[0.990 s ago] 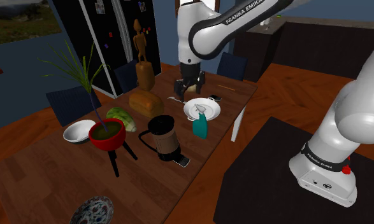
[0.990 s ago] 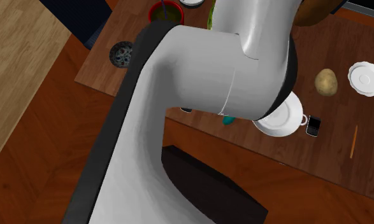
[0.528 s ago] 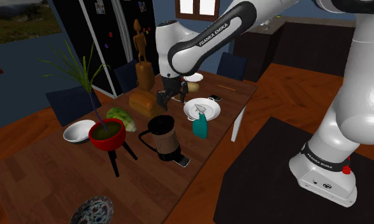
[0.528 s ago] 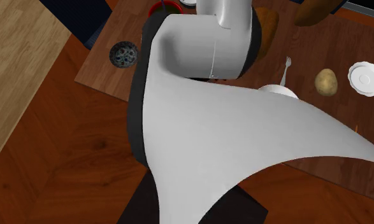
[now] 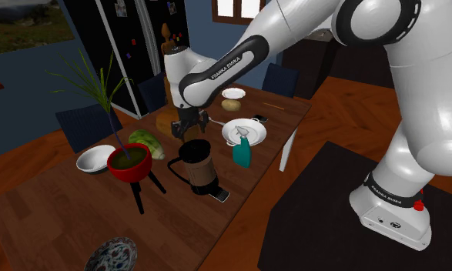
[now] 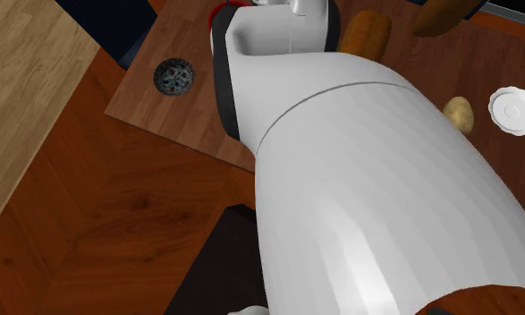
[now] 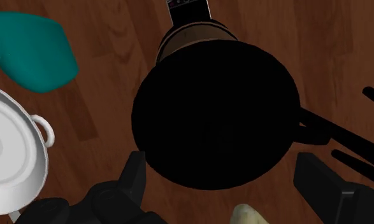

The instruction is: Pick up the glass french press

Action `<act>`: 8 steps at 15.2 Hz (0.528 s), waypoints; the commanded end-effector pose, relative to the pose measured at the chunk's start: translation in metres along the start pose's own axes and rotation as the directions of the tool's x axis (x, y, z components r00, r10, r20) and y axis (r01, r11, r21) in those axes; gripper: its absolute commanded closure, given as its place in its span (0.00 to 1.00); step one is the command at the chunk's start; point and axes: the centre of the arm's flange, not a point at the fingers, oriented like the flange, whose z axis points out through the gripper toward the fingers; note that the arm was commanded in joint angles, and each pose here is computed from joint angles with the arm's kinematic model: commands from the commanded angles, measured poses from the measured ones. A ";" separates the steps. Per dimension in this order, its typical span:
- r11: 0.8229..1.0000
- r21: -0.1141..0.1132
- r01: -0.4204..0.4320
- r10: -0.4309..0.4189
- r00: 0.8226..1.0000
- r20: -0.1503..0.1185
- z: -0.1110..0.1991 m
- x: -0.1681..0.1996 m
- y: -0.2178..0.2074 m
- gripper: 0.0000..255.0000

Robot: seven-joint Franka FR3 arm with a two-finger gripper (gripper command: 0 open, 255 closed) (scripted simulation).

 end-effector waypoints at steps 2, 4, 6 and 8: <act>1.000 -0.001 -0.001 0.001 1.000 -0.001 0.015 0.001 -0.003 0.00; 1.000 -0.001 -0.001 0.001 1.000 -0.001 0.025 0.001 -0.003 0.00; 1.000 -0.001 -0.001 0.001 1.000 -0.001 0.039 0.000 -0.004 0.00; 1.000 -0.001 -0.001 0.001 1.000 -0.001 0.039 0.000 -0.004 0.00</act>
